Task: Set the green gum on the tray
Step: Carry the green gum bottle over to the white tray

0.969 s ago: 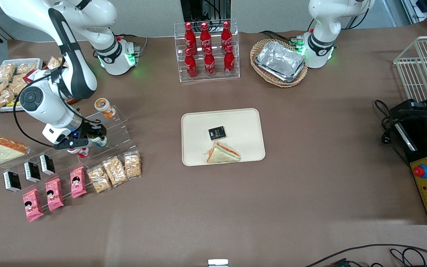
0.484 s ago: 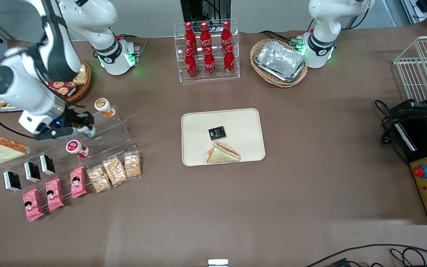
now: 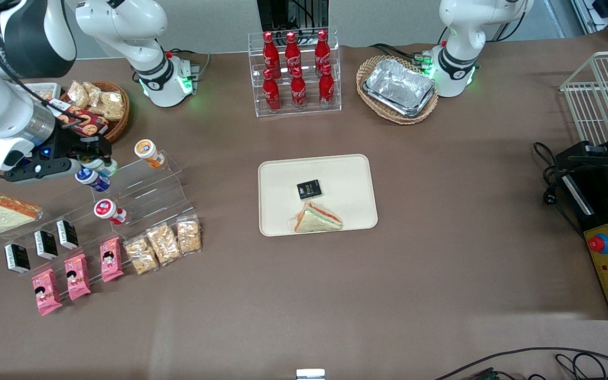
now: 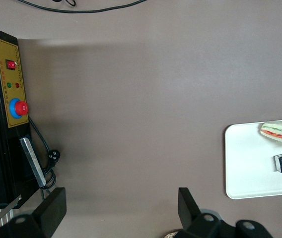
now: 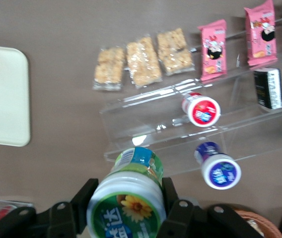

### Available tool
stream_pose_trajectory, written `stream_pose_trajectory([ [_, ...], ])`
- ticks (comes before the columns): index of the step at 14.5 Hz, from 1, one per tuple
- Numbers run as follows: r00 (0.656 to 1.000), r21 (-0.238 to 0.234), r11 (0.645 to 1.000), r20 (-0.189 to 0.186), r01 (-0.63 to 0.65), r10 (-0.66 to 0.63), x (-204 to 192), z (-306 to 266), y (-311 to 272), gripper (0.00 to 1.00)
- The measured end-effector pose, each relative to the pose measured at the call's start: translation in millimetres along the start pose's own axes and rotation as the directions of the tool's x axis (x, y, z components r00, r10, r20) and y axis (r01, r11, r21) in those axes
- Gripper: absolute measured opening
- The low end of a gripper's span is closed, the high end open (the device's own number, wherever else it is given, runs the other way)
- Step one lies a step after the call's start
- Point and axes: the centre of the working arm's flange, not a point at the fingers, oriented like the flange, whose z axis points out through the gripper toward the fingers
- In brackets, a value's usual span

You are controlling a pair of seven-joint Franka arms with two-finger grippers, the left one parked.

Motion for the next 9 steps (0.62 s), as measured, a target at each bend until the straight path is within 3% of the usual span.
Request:
stream_pose_trajectory([
  [3,0.999,-0.007,0.999,0.003,-0.051,0.051,3,-3,-61,0.58],
  [9,0.971,0.005,0.971,0.033,-0.239,0.239,-12,15,-236,0.58],
])
